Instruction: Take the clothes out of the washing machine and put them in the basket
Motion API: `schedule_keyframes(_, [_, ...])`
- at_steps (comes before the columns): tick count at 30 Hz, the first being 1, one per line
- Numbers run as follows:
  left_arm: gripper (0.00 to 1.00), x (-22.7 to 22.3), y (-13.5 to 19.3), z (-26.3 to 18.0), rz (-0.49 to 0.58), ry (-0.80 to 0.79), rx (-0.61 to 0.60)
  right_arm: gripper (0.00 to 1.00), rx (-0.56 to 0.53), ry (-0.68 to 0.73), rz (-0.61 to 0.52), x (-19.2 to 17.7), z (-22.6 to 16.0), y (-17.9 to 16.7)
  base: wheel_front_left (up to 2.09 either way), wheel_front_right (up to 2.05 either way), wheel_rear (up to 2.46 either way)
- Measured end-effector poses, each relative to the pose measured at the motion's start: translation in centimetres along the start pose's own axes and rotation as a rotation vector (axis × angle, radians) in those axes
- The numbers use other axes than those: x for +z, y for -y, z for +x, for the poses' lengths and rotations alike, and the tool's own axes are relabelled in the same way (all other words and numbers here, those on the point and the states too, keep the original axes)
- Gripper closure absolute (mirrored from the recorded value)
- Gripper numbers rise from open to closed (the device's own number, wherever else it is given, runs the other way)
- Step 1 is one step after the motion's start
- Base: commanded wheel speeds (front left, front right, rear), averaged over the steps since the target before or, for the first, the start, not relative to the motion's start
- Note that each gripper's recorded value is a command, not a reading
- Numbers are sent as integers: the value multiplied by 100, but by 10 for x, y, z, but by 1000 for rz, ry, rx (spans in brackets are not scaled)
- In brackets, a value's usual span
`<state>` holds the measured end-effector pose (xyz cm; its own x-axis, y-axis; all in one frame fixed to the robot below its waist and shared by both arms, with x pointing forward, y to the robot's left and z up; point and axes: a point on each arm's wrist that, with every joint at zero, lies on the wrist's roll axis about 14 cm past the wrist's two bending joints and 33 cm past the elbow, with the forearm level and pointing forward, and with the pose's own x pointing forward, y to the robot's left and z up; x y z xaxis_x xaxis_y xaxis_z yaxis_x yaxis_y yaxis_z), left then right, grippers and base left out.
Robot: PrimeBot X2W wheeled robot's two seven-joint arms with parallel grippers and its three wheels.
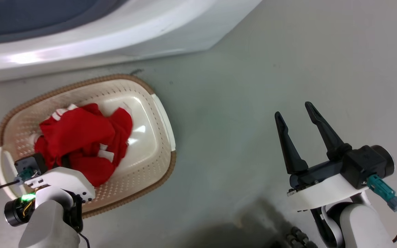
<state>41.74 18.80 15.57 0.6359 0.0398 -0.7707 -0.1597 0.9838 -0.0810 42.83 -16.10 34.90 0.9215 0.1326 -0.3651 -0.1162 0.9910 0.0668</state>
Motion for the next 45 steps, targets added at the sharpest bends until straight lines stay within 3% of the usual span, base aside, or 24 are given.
schedule_keyframes(8, [100, -46, -1, 23, -21, -167, 39, 0, -18, -66, 3, -29, 6, 8, 0, 0, 0])
schedule_keyframes(14, [98, -40, -3, 26, -33, -176, 58, 0, -18, -50, -1, -24, 6, 9, 0, 0, 0])
schedule_keyframes(15, [55, -37, -3, 25, -34, -172, 59, 0, -18, -45, -4, -22, 6, 9, 0, 0, 0])
schedule_keyframes(16, [0, -34, -3, 23, -39, -169, 61, 0, -18, -37, -11, -19, 5, 9, 0, 0, 0])
schedule_keyframes(22, [0, -21, -3, -8, -43, -139, 45, 0, -20, 31, -16, 9, -7, 7, 0, 0, 0])
schedule_keyframes(31, [0, 17, -2, -64, -31, 29, 8, 0, -46, 134, -23, 52, -43, 8, 0, 0, 0])
schedule_keyframes(45, [0, 128, 6, -169, -38, 524, -64, 0, -76, 320, -58, 114, -107, 6, 0, 0, 0])
